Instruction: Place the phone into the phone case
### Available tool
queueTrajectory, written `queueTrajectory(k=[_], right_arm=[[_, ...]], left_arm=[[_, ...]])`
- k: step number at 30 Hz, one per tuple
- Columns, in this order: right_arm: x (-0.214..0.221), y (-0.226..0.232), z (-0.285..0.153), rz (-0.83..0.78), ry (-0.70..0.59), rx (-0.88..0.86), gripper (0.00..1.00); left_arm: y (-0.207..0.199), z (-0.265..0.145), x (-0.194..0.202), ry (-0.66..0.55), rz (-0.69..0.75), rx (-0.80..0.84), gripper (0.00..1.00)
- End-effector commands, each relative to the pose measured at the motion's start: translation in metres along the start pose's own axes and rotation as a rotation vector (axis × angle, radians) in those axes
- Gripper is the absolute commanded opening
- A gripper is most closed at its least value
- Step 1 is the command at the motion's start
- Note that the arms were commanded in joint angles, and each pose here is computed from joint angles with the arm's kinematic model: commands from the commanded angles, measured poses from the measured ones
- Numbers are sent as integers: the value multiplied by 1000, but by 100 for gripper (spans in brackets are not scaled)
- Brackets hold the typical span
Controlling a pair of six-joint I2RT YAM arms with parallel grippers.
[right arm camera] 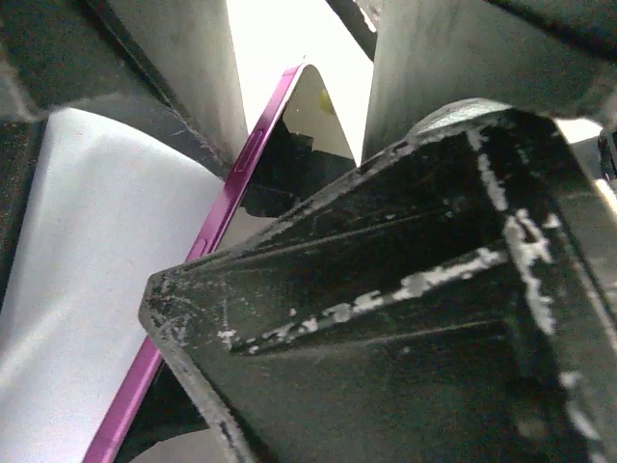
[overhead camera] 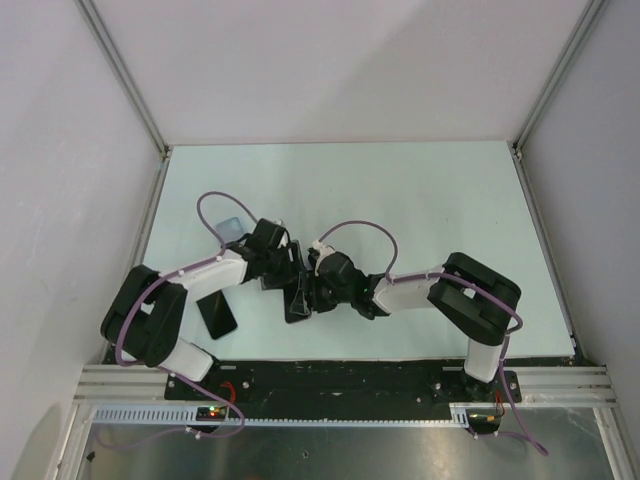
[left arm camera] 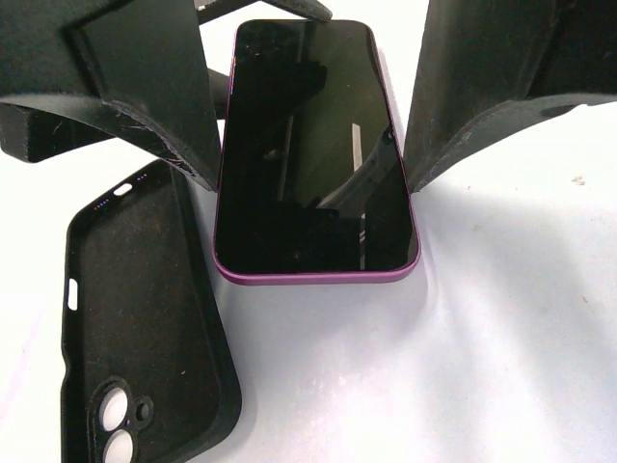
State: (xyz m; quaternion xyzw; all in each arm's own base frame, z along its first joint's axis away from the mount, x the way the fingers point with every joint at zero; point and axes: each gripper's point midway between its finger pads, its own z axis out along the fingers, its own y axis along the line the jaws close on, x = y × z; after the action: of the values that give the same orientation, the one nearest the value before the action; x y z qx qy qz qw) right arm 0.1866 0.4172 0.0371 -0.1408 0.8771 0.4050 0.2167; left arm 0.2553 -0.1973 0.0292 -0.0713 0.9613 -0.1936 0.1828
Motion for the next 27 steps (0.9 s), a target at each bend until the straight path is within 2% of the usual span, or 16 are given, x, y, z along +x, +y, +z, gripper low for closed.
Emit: queueTrajectory(k=[1, 3, 8, 10, 14, 17, 23, 27], right_arm=[[-11, 9, 7, 13, -28, -30, 50], [-13, 7, 6, 18, -31, -26, 41], [-15, 1, 3, 33, -27, -5, 9], [-17, 0, 0, 35, -27, 3, 2], [-26, -2, -12, 38, -30, 17, 0], [-36, -6, -25, 38, -46, 42, 0], [-58, -20, -58, 67, -81, 89, 0], [-73, -28, -91, 64, -135, 137, 0]], left_arm=[[1, -7, 12, 45, -43, 18, 54], [0, -9, 11, 38, -45, 24, 54], [-7, -17, 1, 0, -46, 50, 61], [-11, -23, -7, -31, -46, 61, 66], [-24, -43, -30, -129, -40, 95, 82], [-34, -66, -52, -225, -41, 115, 88], [-35, -106, -85, -387, -95, 93, 88], [-19, -109, -92, -432, -156, 12, 79]])
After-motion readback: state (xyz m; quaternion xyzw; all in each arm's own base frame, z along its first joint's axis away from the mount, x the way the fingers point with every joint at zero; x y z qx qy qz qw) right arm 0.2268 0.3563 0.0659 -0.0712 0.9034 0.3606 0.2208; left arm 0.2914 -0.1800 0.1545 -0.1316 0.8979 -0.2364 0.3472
